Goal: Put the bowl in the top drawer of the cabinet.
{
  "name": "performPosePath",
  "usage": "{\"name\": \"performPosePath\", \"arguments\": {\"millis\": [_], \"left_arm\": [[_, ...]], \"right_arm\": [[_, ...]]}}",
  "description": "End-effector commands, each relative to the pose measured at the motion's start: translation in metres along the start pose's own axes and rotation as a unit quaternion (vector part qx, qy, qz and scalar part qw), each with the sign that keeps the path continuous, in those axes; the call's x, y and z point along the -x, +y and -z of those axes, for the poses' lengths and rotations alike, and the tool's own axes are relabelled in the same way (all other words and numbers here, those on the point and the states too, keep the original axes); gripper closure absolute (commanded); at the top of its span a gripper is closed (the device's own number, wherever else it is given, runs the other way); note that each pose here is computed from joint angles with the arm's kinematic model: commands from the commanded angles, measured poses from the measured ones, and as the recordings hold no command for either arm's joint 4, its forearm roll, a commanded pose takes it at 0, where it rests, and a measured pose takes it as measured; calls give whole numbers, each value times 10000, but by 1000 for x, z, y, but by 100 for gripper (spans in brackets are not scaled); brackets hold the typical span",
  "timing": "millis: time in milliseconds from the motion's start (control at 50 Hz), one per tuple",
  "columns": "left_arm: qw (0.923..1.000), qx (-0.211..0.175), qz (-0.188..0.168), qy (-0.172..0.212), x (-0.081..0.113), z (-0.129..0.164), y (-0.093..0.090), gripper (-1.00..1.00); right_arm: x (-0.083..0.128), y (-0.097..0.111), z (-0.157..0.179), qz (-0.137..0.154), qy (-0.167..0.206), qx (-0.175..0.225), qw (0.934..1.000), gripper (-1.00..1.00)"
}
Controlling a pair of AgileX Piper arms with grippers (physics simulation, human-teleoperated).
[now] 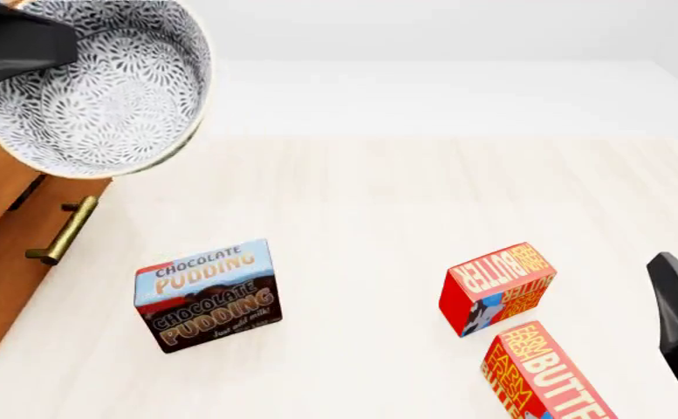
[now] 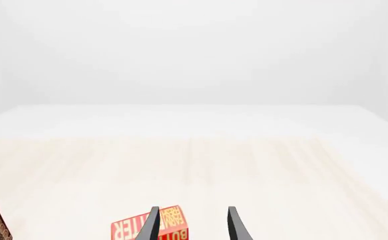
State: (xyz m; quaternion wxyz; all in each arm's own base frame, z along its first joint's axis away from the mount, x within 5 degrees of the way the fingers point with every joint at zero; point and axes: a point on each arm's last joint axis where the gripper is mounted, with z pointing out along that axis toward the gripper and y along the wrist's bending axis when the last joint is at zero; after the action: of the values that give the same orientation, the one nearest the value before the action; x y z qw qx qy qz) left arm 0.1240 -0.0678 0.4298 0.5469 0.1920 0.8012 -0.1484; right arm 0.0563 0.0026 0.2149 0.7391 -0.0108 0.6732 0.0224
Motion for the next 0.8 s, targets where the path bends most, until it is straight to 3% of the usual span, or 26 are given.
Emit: {"name": "performPosePath", "arguments": {"millis": [20, 220, 400, 420, 480, 580, 800], "left_arm": [[9993, 285, 39, -220, 19, 11, 8, 100], [9979, 514, 111, -388, 31, 14, 15, 100], [9932, 606, 262, -955, 49, 37, 15, 100], [9896, 658, 359, -1227, 55, 48, 16, 100], [9856, 744, 435, -1452, 61, 56, 17, 100], [9790, 1046, 534, -1668, 68, 61, 24, 100], [9716, 1219, 593, -1940, 72, 73, 26, 100]], "right_arm": [[0, 0, 0, -1, -2, 8, 10000, -100], [0, 0, 0, -2, -4, 14, 10000, -100], [0, 0, 0, -3, -10, 15, 10000, -100], [0, 0, 0, -7, -13, 18, 10000, -100], [0, 0, 0, -9, -18, 22, 10000, -100], [0, 0, 0, -11, -24, 16, 10000, -100], [1, 0, 0, -12, -32, 22, 10000, -100]]}}
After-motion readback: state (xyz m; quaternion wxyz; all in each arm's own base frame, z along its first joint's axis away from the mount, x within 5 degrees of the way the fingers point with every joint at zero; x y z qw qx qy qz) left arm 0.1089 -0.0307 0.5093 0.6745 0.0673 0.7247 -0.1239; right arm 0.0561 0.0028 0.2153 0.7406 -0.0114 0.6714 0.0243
